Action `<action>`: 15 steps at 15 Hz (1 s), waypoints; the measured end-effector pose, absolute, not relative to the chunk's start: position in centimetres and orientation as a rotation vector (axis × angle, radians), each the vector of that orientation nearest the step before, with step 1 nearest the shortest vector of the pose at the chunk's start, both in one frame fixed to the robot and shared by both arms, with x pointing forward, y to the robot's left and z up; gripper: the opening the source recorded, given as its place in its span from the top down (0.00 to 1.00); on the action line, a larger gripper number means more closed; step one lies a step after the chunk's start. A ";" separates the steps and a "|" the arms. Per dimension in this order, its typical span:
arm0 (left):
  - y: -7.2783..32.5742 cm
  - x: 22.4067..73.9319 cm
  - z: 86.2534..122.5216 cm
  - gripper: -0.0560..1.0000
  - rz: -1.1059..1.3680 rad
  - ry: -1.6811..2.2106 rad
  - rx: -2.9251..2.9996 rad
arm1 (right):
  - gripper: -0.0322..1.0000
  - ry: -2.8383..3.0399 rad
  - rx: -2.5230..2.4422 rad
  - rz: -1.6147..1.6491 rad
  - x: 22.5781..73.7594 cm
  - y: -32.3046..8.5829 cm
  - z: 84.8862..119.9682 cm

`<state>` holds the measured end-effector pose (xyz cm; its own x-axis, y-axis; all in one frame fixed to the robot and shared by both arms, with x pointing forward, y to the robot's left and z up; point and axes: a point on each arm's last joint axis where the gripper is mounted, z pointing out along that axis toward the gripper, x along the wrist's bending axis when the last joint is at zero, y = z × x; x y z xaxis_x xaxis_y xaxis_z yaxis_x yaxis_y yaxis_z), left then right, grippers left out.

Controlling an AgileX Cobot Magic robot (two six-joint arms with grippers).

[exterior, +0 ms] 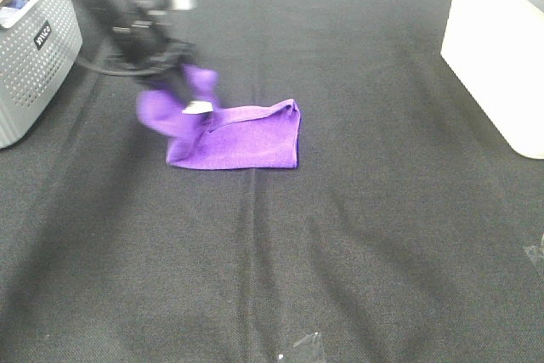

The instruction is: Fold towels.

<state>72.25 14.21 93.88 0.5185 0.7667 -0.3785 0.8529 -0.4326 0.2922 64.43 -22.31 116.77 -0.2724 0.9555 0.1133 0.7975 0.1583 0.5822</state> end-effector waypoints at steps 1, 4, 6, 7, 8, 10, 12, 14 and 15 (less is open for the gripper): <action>13.0 72.4 93.6 0.90 -0.263 1.326 2.311 | 0.21 2.122 1.655 0.835 62.8 -22.6 118.9; 10.3 72.7 92.0 0.88 -0.291 1.360 2.290 | 0.21 2.089 1.624 0.865 59.6 -23.2 121.3; 8.7 72.3 92.2 0.70 -0.319 1.338 2.273 | 0.21 2.101 1.666 0.844 57.2 -23.5 120.9; 7.8 71.9 92.2 0.60 -0.340 1.318 2.270 | 0.21 2.118 1.685 0.834 56.0 -23.6 120.5; 6.7 71.5 92.2 0.51 -0.353 1.297 2.263 | 0.21 2.140 1.708 0.823 54.6 -23.7 119.8; 3.9 71.0 92.4 0.43 -0.298 1.222 2.234 | 0.21 2.189 1.762 0.807 51.4 -23.9 118.2; 1.4 70.1 92.6 0.41 -0.251 1.112 2.239 | 0.21 2.215 1.793 0.780 48.8 -24.2 116.9; -0.5 69.5 93.8 0.41 -0.204 1.024 2.232 | 0.21 2.243 1.815 0.744 47.1 -24.5 115.6; -0.9 69.5 95.1 0.41 -0.166 0.986 2.231 | 0.21 2.257 1.811 0.731 46.1 -24.6 115.0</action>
<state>69.45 -0.89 95.13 0.7044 0.6067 -0.3684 0.6939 -0.4794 0.5372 46.10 -24.64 115.02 -0.2562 0.9503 0.1770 0.8737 0.1493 0.4631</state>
